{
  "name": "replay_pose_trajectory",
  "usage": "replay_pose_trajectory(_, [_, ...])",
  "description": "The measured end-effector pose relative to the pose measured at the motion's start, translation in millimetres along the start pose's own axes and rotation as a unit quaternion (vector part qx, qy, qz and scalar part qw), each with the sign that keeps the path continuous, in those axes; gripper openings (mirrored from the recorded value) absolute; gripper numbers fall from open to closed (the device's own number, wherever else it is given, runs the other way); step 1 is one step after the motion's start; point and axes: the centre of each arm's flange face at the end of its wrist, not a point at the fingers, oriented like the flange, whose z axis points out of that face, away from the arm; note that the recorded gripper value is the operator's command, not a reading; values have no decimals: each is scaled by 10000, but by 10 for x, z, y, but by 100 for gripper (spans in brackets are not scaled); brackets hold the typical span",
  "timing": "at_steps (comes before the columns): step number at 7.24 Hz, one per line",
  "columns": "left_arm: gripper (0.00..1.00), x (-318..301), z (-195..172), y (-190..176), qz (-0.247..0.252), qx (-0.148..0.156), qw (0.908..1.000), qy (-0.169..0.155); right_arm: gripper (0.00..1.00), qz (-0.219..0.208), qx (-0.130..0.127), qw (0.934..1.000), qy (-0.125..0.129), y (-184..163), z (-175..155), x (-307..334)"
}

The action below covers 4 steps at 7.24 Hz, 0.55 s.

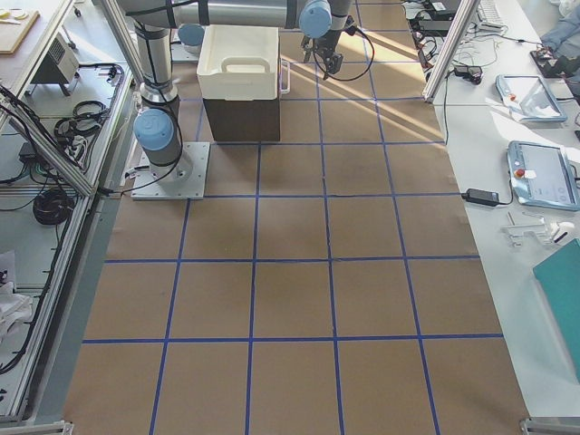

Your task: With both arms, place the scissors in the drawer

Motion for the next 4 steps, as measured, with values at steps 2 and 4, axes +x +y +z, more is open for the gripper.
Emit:
replay_pose_trajectory(2, [100,-457,64,-9,761,46,9971,-63,99,-1204,-8,9923,-285,-208,251,72])
replay_pose_trajectory(4, [100,-830,201,-105,1441,110,9891,-276,98,-2090,-48,9765,-519,-435,504,-33])
